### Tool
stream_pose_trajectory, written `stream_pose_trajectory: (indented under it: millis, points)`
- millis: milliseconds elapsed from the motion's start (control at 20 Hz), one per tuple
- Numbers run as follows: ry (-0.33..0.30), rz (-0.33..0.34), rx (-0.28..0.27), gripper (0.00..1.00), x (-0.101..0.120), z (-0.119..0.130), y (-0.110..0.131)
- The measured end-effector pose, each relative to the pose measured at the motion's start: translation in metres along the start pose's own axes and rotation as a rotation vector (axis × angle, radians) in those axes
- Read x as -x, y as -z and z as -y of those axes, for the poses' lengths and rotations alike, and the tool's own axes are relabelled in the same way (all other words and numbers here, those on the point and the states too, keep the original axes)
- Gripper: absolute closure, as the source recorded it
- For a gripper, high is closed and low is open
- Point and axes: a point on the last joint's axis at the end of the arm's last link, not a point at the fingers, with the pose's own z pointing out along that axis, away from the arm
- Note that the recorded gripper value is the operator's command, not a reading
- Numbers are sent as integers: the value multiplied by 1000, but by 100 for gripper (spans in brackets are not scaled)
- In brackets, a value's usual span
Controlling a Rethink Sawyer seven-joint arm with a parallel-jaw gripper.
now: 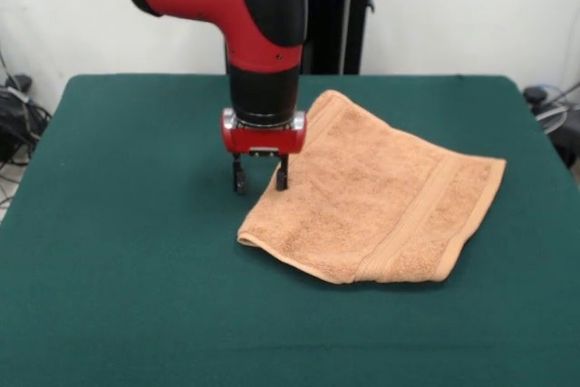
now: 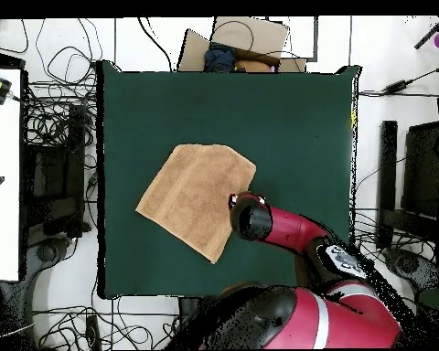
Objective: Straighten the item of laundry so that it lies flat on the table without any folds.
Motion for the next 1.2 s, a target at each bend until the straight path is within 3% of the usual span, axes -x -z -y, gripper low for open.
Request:
stream_pose_trajectory:
  millis: [600,650,1200]
  points:
    - [2,2,-2,0,0,0,0]
    - [4,2,1,100,0,-3,0]
    - [28,3,-6,100,1,-13,1]
